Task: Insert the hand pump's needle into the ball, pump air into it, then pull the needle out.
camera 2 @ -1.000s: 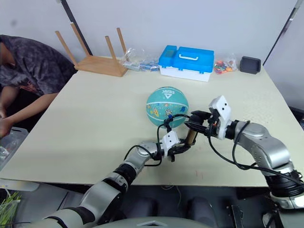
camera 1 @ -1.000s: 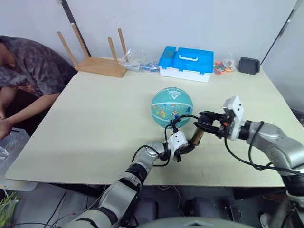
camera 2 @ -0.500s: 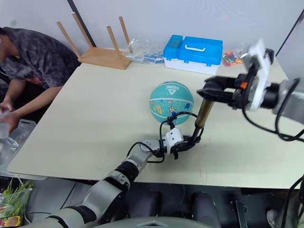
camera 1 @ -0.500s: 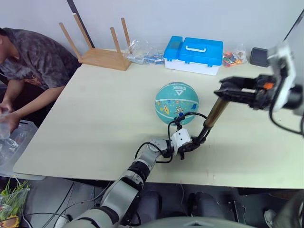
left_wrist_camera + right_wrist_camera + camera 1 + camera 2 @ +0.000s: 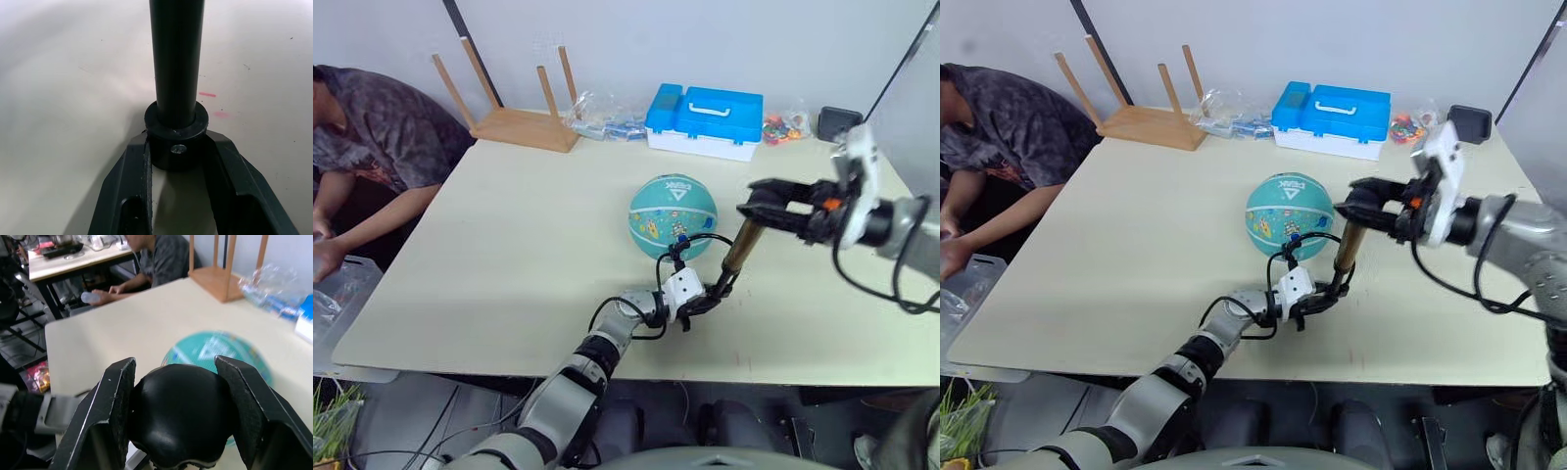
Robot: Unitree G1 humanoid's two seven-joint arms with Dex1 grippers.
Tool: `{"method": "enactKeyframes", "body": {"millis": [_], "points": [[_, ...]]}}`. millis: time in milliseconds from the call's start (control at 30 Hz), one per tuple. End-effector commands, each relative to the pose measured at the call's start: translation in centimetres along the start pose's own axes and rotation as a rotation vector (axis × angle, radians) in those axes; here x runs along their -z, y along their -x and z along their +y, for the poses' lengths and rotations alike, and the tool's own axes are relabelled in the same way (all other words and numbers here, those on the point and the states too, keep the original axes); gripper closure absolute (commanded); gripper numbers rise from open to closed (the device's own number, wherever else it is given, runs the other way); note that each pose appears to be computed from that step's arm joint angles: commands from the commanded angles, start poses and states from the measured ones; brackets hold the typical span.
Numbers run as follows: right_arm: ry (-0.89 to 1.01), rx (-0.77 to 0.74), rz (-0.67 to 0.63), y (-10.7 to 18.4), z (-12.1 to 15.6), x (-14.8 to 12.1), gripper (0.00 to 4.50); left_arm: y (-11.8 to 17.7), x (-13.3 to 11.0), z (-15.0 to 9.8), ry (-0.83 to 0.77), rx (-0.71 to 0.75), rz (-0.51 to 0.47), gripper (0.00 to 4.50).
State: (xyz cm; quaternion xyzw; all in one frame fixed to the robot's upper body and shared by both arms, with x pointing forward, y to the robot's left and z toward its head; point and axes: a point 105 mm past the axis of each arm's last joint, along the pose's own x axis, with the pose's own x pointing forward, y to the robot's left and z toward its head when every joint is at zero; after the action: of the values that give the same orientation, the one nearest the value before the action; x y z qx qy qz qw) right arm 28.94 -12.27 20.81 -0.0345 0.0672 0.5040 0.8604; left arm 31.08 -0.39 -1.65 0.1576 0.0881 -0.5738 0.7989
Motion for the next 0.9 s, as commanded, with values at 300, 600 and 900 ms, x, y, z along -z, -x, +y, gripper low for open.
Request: {"method": "enactKeyframes", "body": {"millis": [300,600,900], "points": [[-0.104,0.05,0.349,-2.3,-0.3,16.1,2.43,3.3,9.1,-3.9,0.2,0.047,0.297,3.55],[-0.001,0.117,0.027,-0.8,-2.0,4.2,2.43,2.9,8.4,-3.6,0.194,0.06,0.285,3.55],[0.083,0.138,-0.146,2.4,-0.8,-6.6,2.43,2.4,7.9,-3.5,0.192,0.074,0.284,3.55]]}}
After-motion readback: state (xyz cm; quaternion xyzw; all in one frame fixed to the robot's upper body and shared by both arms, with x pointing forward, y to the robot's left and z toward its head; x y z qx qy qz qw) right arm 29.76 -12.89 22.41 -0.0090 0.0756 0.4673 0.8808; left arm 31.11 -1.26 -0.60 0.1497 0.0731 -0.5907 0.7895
